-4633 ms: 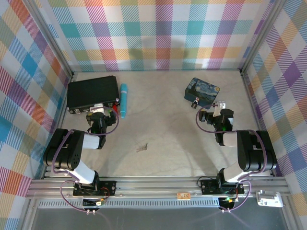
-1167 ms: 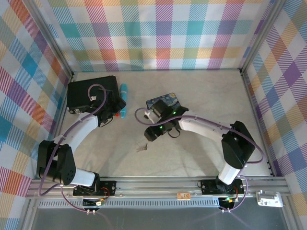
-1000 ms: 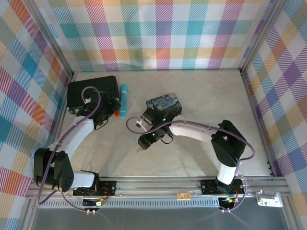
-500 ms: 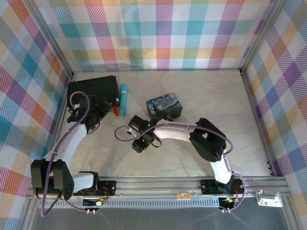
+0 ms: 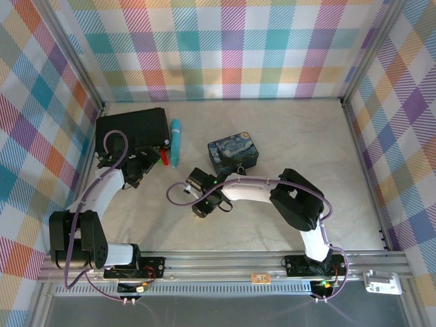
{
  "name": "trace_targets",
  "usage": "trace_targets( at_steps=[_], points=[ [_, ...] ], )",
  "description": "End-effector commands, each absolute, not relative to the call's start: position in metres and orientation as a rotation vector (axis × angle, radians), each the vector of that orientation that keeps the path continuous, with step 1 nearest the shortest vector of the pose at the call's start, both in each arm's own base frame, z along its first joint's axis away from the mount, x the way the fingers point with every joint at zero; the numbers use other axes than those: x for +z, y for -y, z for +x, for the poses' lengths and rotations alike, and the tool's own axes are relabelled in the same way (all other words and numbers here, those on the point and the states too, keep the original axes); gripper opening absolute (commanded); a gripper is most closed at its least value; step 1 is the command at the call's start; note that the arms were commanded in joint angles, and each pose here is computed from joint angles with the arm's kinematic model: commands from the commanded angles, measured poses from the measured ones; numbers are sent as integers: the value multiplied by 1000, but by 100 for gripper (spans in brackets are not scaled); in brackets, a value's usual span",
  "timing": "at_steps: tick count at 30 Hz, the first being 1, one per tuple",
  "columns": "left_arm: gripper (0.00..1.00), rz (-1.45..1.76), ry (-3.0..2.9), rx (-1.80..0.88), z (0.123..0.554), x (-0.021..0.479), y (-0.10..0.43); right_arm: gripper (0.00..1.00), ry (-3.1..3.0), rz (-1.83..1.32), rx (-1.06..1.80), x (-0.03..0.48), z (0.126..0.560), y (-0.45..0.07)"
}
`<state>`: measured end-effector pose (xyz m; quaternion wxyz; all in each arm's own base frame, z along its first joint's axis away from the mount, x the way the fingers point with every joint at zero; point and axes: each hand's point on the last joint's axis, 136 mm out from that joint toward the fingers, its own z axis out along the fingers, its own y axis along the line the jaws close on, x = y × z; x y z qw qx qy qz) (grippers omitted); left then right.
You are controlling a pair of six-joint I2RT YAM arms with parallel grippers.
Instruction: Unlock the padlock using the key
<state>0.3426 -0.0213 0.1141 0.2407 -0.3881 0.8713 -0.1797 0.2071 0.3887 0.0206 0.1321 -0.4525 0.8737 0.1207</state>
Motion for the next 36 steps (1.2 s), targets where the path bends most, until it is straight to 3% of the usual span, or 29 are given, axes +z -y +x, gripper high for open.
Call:
trace_targets(
  at_steps=[1,15,25,30,36],
  points=[
    [100,-1045,-2339,-553,343,127,23,47,-2647,-1351,233,2,185,-351],
    [100,-1041,-2317,-574,341,135,25,47,-2640,-1354,168,-9,182,-353],
    [100,-1037,-2332,-574,338,131,26,8,-2702,-1205,76,-6,191,-347],
    [100,-1014,-2324,-608,339,136,34,0,-2782,-1091,135,2,186,-337],
    [100,-941,-2338,-670,340,140,59,0,-2861,-887,535,29,189,-341]
  ],
)
